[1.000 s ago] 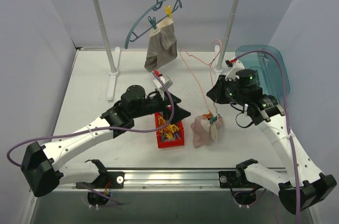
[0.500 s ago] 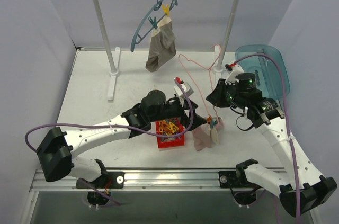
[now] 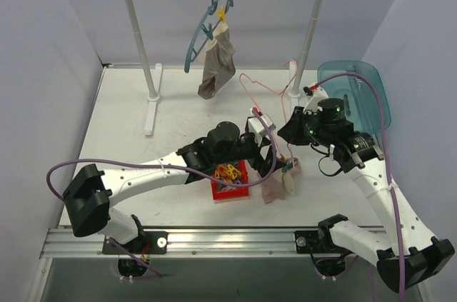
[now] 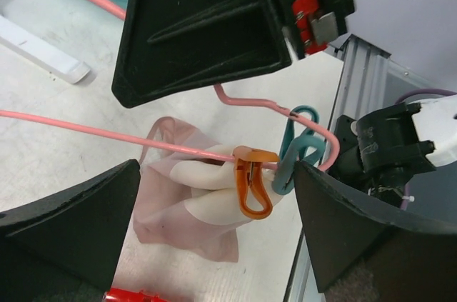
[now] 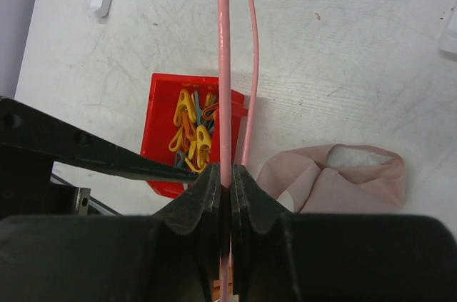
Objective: Remove the underwear clipped to the hanger
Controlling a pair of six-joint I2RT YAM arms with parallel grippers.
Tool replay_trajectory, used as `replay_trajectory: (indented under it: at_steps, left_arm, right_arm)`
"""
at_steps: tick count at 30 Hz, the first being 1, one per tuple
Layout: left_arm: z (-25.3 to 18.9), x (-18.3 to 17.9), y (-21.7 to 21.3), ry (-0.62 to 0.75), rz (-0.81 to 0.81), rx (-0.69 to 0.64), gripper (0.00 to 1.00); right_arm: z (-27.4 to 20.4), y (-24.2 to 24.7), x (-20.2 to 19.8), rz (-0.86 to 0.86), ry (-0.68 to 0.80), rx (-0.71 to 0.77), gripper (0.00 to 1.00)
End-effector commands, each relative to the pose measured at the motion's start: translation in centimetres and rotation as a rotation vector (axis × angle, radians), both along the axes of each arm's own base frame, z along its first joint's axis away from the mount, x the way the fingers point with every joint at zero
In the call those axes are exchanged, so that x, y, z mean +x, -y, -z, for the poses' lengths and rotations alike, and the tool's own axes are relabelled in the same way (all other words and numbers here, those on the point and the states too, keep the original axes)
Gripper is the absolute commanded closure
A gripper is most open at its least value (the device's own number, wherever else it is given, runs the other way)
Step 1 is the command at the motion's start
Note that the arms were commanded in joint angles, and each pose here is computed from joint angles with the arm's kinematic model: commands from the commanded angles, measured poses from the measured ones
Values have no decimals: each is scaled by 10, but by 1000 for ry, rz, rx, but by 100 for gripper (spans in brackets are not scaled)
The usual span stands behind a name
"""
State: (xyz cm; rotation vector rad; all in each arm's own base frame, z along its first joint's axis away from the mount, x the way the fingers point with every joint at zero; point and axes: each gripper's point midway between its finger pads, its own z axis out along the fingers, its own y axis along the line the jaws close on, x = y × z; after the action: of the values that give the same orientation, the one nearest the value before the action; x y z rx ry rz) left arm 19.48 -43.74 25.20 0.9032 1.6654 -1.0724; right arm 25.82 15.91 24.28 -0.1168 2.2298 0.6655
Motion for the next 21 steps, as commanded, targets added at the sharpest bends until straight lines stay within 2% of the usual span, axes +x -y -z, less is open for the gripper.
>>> replay_trajectory:
  at_steps: [1,2,3,6,9,12,13,18,21]
  left_arm:
    - [-12,8,3,36,-34,5,1]
    - [-11,9,3,37,-40,7,0]
    - [-11,9,3,37,-40,7,6]
    - [-9,4,8,35,-1,14,14]
    - [-7,-4,15,37,48,14,18]
    - [-4,-3,17,38,46,22,27]
    - [-4,-3,17,41,45,25,32]
    - [-1,13,11,75,-35,52,40]
    - [-2,28,5,106,-113,70,51]
  right_arm:
    - [-21,-4,0,-17,62,40,100]
    - [-22,-4,-1,-17,65,41,100]
    - [-23,-4,-1,-20,67,41,100]
    - [-22,-5,-2,-24,64,45,100]
    - [-21,-5,-3,-25,61,44,100]
    - [-22,-5,-3,-28,63,47,100]
    - [-22,-5,-3,-27,64,48,100]
    - [-24,-7,-5,-35,65,56,100]
    - [-24,-7,-5,-38,63,57,100]
